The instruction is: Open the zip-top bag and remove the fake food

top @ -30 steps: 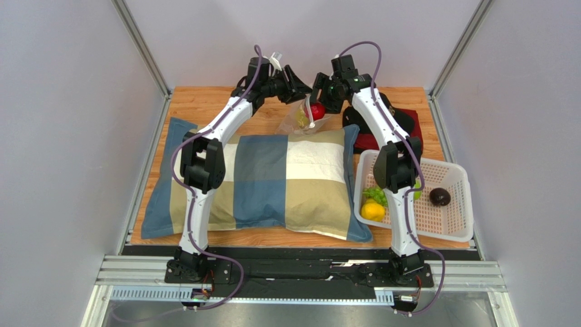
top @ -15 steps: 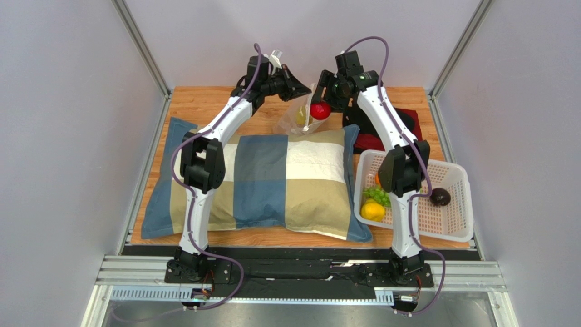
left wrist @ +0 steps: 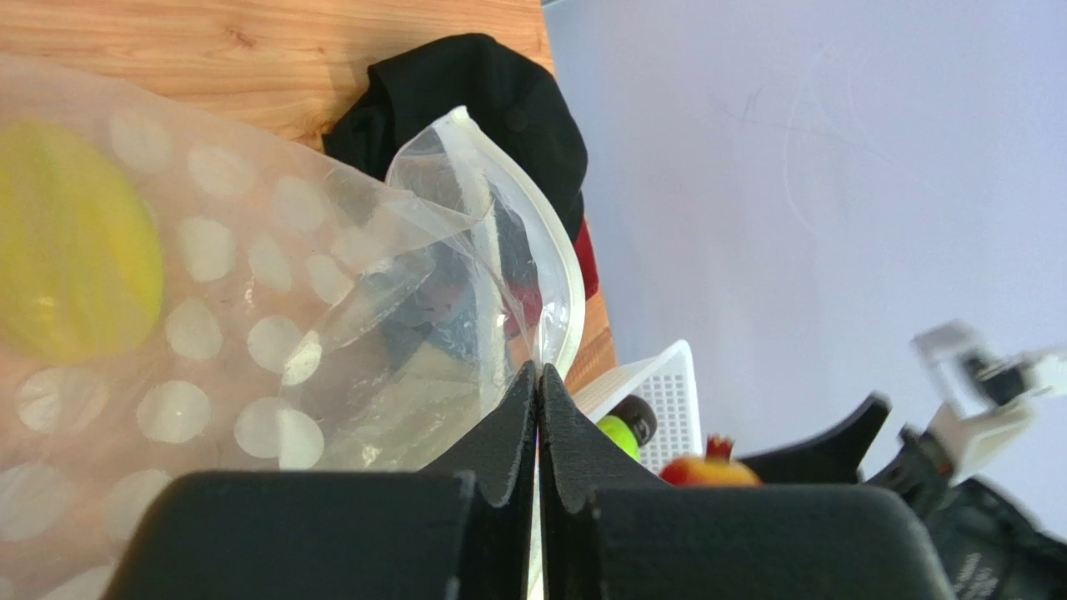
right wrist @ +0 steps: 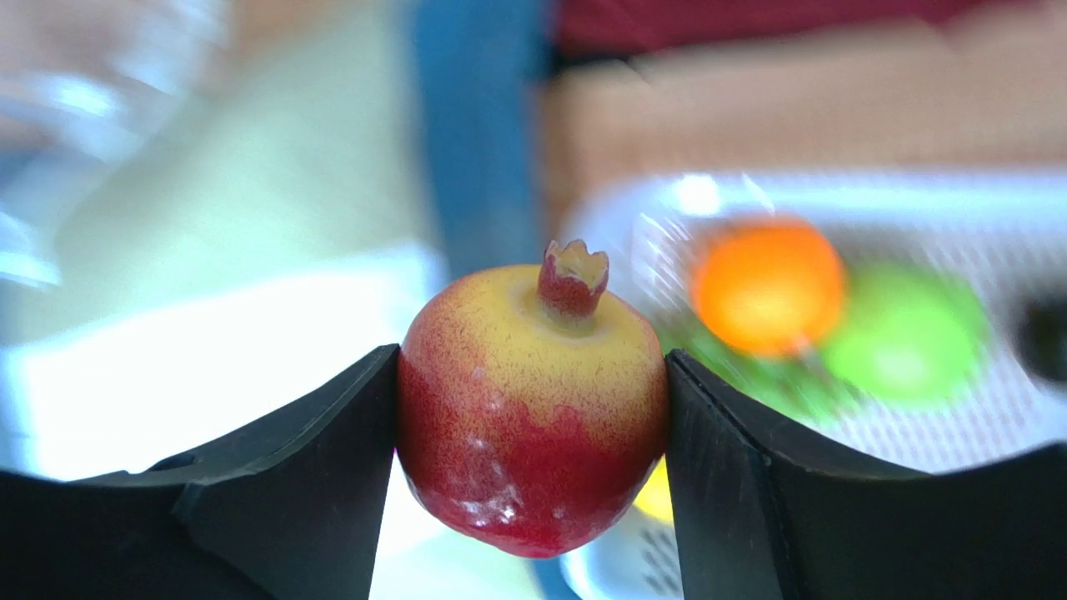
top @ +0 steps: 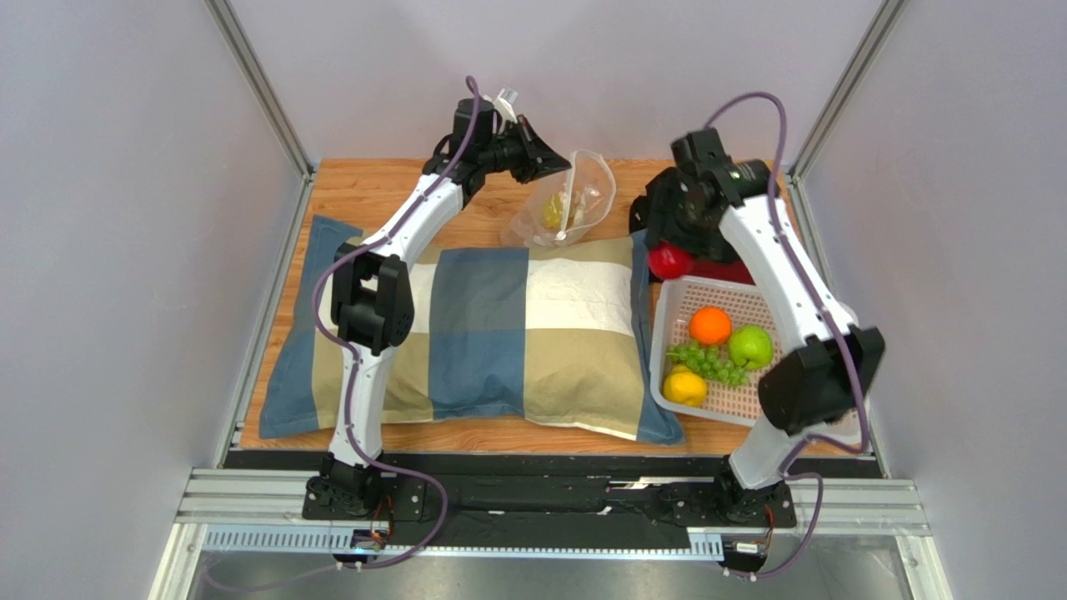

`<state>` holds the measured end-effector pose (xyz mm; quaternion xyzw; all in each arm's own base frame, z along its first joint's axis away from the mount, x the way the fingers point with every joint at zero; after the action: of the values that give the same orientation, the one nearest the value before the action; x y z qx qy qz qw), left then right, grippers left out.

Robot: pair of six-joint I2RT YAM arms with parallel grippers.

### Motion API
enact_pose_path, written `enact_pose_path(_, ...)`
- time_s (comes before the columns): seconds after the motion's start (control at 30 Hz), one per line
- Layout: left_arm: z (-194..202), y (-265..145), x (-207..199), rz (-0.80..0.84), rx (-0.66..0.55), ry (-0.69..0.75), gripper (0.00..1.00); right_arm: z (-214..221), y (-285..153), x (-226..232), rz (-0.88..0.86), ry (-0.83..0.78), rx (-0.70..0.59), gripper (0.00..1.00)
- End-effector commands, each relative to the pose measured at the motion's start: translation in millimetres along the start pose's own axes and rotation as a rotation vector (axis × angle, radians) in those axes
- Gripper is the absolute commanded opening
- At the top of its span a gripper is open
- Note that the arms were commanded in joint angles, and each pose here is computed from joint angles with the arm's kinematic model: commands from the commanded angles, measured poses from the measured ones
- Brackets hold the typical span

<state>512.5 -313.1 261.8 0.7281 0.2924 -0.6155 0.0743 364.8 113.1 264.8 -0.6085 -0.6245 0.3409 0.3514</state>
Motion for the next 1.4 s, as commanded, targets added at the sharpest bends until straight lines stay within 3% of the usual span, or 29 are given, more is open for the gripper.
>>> enact_pose_path(0.0,-9.2,-4.3,-17.5,0.052,-0.013,0.032,0.0,67.5,-25.7,-71.5,0.198,0.067,0.093,0.01)
enact_pose_path(0.03,-9.2,-3.9,-17.6,0.054,-0.012,0.025,0.0,79.4,-37.2,-80.7,0.205,0.093,0.072,0.02)
enact_pose_path(0.17,-9.0,-1.6,-15.2,0.062,-0.012,0.012,0.0,133.1,-19.6,-110.5,0.25,0.168,0.196,0.12)
enact_pose_path(0.27,-8.2,-0.3,-13.9,0.068,-0.005,0.004,0.0,149.0,-9.3,-118.0,0.248,0.211,0.237,0.34)
enact_pose_path(0.3,-8.0,-0.2,-13.7,0.068,-0.004,0.002,0.0,155.7,-5.7,-117.0,0.249,0.217,0.262,0.55)
enact_pose_path(0.4,-7.0,-1.5,-13.8,0.069,-0.004,0.005,0.0,157.0,-6.7,-117.9,0.256,0.217,0.278,0.91)
enact_pose_path(0.43,-6.7,-3.3,-16.6,0.074,-0.005,0.008,0.0,154.9,-8.6,-118.3,0.256,0.212,0.271,0.99)
enact_pose_path(0.57,-5.8,-4.0,-15.8,0.072,-0.005,0.0,0.0,133.3,-23.3,-121.3,0.28,0.196,0.2,1.0)
enact_pose_path(0.7,-5.9,-4.4,-17.6,0.08,-0.007,-0.002,0.0,87.7,-23.6,-91.7,0.219,0.11,0.076,0.97)
enact_pose_path(0.83,-4.0,-5.0,-15.2,0.079,-0.003,-0.004,0.0,4.7,-17.5,-17.7,-0.026,0.061,-0.181,0.86)
enact_pose_path(0.93,-1.7,-6.2,-14.0,0.078,0.005,-0.004,0.0,-30.4,4.4,31.1,-0.179,0.065,-0.218,0.75)
enact_pose_path(1.0,-0.6,-8.5,-16.8,0.084,0.01,0.004,0.0,-63.8,-3.3,57.8,-0.282,0.106,-0.256,0.67)
enact_pose_path(1.03,0.5,-9.1,-15.3,0.08,0.011,0.005,0.0,-67.9,19.2,71.1,-0.311,0.109,-0.203,0.61)
enact_pose_path(1.1,0.9,-10.8,-16.1,0.078,0.008,0.012,0.0,-94.3,11.6,84.1,-0.362,0.15,-0.249,0.42)
enact_pose_path(1.17,1.4,-11.9,-17.1,0.079,0.009,0.016,0.0,-104.9,30.5,94.7,-0.39,0.182,-0.236,0.18)
enact_pose_path(1.2,1.4,-12.5,-18.5,0.082,0.01,0.019,0.0,-108.1,38.3,97.9,-0.398,0.188,-0.235,0.12)
enact_pose_path(1.27,1.3,-12.6,-18.8,0.082,0.01,0.021,0.0,-108.6,59.9,102.7,-0.403,0.198,-0.208,0.04)
enact_pose_path(1.37,0.1,-13.4,-20.5,0.087,0.008,0.024,0.0,-109.1,80.0,111.2,-0.434,0.181,-0.207,0.0)
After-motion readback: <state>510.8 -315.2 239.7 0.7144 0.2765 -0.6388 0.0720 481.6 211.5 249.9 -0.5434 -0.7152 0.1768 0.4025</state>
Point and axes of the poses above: each gripper's point midway between its finger pads, its own y axis out along the fingers, its own x axis along the line the jaws close on, z = x × y, the point moved 4 cm from there along -y, back along the fingers, and after that the axes turned 14 degrees about -y, right-handed, at the moved point
